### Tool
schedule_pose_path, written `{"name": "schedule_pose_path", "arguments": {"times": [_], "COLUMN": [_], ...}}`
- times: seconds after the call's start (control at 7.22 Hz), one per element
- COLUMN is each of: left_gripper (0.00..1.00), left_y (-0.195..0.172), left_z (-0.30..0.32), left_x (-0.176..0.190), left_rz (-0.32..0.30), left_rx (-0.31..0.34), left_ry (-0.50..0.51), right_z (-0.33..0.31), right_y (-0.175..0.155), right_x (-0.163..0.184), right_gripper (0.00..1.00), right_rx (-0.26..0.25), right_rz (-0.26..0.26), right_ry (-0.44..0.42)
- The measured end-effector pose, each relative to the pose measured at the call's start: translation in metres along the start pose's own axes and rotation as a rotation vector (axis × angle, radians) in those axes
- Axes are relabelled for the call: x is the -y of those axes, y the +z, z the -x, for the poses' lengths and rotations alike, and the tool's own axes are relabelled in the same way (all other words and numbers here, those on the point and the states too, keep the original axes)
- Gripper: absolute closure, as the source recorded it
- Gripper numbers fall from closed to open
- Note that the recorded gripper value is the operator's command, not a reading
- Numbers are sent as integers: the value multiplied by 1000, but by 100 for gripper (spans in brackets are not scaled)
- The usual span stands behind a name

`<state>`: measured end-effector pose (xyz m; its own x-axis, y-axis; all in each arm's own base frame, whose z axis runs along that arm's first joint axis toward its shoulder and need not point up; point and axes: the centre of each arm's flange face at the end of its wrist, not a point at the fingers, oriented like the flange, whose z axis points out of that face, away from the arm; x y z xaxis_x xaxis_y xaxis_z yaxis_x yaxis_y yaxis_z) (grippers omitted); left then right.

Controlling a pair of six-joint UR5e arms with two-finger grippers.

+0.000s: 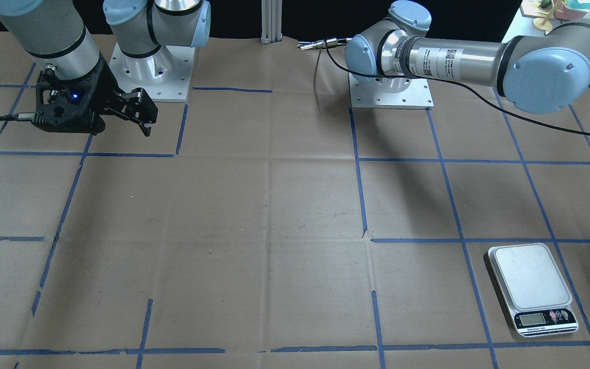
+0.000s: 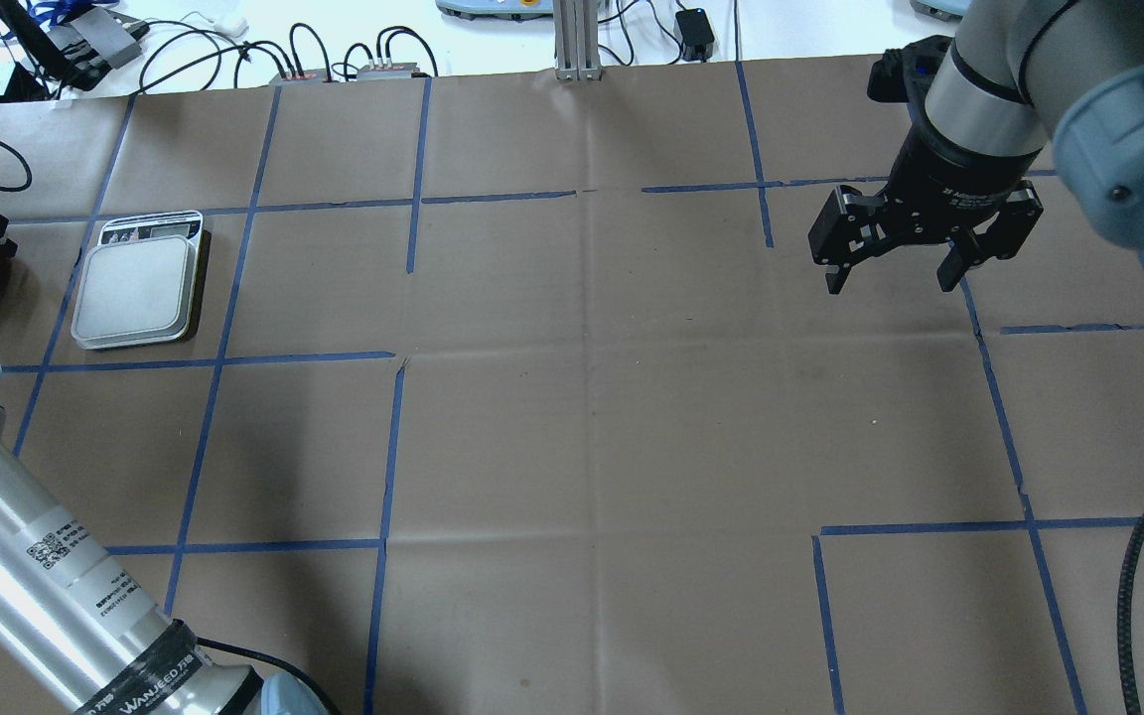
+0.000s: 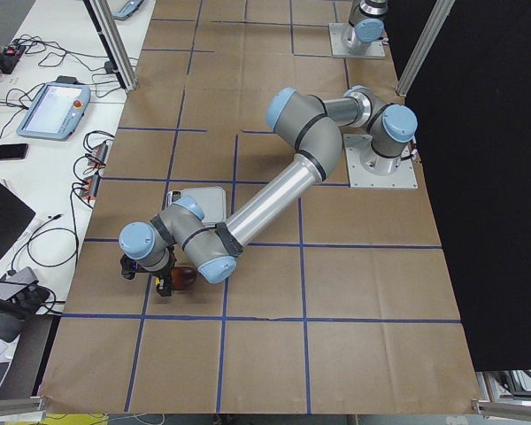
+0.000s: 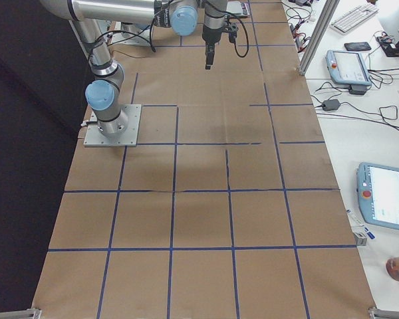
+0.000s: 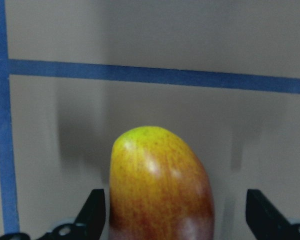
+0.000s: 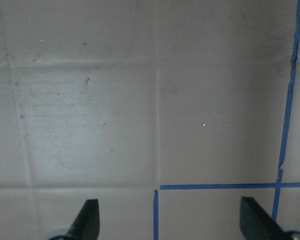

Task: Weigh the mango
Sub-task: 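Close the left gripper on the mango and lift it, then carry the mango with the left gripper over the white scale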

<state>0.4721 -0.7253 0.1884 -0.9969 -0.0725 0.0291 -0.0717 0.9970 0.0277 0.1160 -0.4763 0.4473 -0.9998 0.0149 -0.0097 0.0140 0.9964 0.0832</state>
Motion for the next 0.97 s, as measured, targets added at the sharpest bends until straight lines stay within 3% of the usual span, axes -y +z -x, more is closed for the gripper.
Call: {"name": "schedule_pose_path", "arguments": {"times": [0.28, 0.55, 0.97], "left_gripper": [59, 59, 61], "left_y": [-2, -15, -107], "left_z": [1, 1, -37], "left_x": [0, -1, -18], "left_rz": [3, -3, 11], "left_rx": [5, 16, 2], "left_ry": [-1, -1, -18], "right_z": [0, 0, 0], "right_y": [0, 0, 0], "right_x": [0, 0, 0], "right_gripper": [0, 0, 0], "right_rx": [0, 0, 0], "right_rz": [0, -1, 0], "right_ry": [0, 0, 0]}}
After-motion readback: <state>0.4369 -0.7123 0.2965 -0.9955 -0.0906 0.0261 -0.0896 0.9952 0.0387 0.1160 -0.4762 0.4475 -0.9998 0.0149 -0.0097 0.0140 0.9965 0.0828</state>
